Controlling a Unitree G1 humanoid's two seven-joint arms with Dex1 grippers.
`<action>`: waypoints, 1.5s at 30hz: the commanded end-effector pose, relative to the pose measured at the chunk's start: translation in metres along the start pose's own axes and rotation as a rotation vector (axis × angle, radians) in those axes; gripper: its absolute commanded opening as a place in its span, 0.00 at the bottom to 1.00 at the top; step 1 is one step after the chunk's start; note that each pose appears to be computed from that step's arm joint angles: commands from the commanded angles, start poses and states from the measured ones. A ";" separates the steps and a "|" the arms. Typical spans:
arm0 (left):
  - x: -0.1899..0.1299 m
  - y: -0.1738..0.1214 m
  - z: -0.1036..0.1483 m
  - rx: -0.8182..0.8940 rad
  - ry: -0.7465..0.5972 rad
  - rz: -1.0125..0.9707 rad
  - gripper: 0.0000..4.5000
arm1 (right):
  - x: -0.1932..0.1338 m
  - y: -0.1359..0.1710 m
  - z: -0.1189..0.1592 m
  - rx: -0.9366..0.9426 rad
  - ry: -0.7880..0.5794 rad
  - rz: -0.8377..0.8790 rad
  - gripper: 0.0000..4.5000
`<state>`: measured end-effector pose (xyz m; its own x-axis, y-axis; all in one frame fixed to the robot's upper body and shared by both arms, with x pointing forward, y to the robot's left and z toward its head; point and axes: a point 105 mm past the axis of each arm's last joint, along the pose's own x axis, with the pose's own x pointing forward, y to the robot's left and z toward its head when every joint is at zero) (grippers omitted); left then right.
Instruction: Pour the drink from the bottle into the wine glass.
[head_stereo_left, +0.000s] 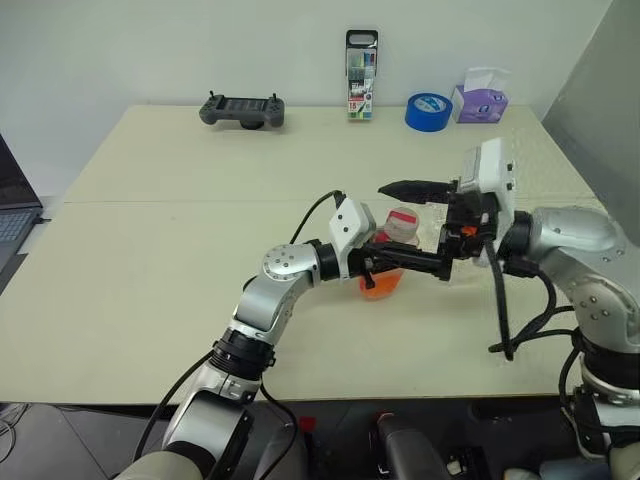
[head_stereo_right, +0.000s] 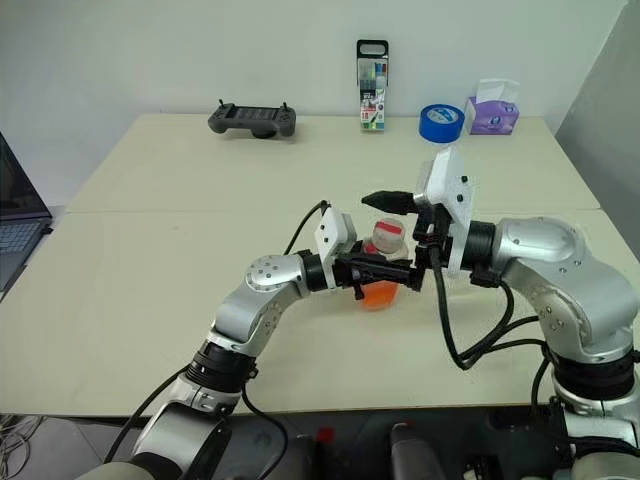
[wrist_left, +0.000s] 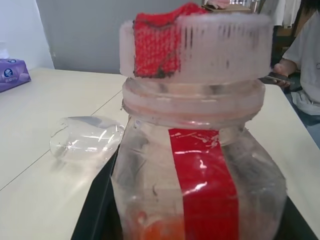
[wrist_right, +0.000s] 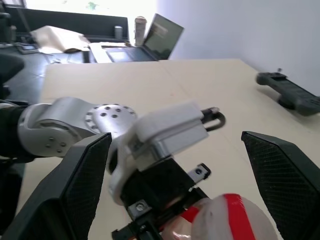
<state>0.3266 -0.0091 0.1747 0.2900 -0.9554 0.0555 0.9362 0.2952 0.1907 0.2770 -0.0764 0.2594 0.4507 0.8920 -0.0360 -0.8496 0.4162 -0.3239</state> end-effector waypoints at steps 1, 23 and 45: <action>0.003 0.002 0.019 0.048 -0.056 -0.008 0.37 | -0.007 -0.010 0.014 -0.025 -0.055 -0.159 0.99; 0.002 0.004 0.019 0.052 -0.062 0.011 0.37 | 0.013 -0.023 -0.023 0.104 0.051 -0.319 0.99; 0.003 0.008 0.024 0.063 -0.087 0.036 0.37 | 0.003 -0.037 -0.028 0.222 0.001 -0.380 0.99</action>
<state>0.3338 -0.0079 0.1750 0.3248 -0.9432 0.0697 0.9265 0.3321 0.1770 0.3207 -0.0857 0.2347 0.7329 0.6804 0.0032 -0.6767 0.7295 -0.0996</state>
